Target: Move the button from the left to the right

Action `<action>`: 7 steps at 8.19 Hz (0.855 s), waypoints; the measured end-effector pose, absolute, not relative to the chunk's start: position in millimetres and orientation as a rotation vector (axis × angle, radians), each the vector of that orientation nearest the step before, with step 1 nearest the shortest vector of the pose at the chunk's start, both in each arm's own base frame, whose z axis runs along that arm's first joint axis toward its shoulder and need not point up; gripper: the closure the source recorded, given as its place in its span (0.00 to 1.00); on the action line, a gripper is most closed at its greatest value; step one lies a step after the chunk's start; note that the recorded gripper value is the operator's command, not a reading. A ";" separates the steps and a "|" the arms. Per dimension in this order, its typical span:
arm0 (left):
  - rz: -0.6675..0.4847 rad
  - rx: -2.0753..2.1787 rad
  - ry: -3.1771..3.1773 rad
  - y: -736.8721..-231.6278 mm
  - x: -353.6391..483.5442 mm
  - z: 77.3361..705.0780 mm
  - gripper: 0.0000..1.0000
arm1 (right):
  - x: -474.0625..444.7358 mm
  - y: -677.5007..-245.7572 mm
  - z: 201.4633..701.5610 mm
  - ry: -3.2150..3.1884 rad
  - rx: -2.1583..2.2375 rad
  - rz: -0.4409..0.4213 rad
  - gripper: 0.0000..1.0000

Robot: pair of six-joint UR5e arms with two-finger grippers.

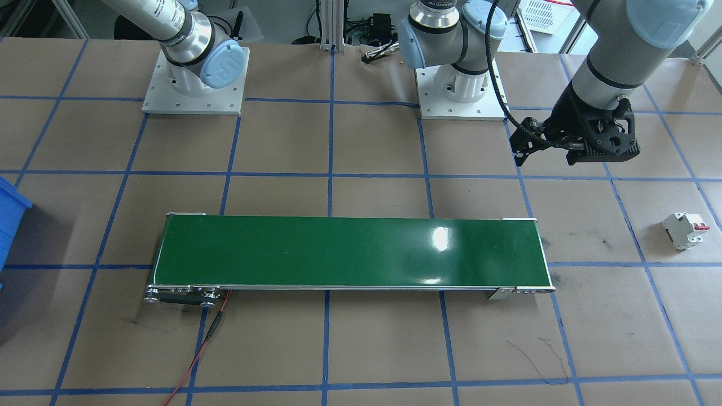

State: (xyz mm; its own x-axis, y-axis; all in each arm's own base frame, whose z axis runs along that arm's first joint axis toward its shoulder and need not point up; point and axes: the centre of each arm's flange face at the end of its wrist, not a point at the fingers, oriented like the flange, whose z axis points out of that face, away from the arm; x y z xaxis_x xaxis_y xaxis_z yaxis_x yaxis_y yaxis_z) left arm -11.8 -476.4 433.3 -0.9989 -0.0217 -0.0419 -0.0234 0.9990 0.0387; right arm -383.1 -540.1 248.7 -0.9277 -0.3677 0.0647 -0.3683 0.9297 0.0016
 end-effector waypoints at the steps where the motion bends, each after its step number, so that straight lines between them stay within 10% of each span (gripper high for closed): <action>1: 0.055 -0.036 3.098 -477.6 -11.3 432.9 0.00 | -383.3 -538.8 250.6 -3.013 0.593 0.008 0.00; 7: -0.002 -0.107 3.187 -478.6 -20.6 437.0 0.00 | -304.7 -495.2 405.9 -3.081 0.512 0.094 0.00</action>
